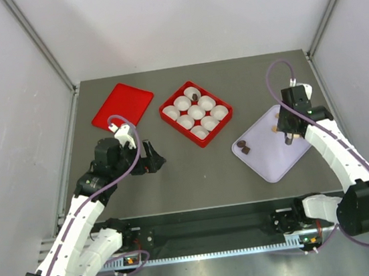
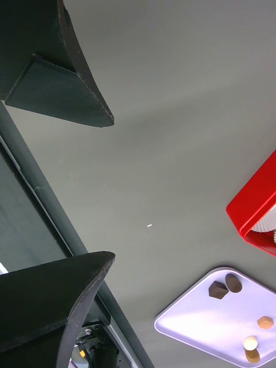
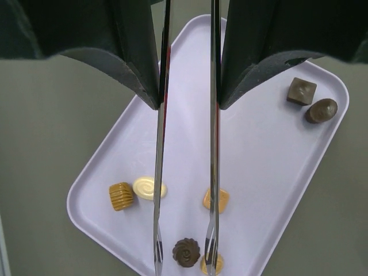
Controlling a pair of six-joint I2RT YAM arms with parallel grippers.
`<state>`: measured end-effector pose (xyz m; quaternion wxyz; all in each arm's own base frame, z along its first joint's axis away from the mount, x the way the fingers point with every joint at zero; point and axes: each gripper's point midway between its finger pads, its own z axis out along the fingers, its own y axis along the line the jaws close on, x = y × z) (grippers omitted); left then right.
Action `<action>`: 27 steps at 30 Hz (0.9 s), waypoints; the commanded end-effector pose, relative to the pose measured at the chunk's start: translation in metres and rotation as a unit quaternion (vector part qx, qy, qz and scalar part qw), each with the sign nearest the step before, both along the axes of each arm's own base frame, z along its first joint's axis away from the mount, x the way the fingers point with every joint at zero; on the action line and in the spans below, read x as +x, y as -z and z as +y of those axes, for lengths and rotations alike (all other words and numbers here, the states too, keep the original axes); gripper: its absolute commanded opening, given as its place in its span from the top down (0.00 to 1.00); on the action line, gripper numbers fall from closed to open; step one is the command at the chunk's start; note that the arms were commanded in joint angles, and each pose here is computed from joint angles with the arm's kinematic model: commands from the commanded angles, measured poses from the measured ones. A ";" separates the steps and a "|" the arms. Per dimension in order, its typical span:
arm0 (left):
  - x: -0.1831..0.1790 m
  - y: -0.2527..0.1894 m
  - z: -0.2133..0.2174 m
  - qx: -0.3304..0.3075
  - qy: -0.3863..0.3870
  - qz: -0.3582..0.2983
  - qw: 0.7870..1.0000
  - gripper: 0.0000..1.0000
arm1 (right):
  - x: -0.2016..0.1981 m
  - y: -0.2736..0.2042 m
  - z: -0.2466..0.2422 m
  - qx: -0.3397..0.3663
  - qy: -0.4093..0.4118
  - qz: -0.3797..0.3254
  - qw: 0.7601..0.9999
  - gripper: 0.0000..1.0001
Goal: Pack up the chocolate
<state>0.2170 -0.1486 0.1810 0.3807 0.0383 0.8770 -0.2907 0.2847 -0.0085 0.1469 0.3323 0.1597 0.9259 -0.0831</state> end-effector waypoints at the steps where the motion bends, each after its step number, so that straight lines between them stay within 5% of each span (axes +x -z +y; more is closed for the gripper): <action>1: 0.005 -0.007 -0.003 -0.006 0.006 -0.022 1.000 0.06 | 0.021 -0.004 0.005 0.016 -0.013 -0.035 0.999 0.57; 27: 0.005 -0.008 -0.003 -0.006 0.005 -0.024 1.000 0.06 | 0.020 0.038 -0.010 0.048 0.024 -0.009 0.998 0.60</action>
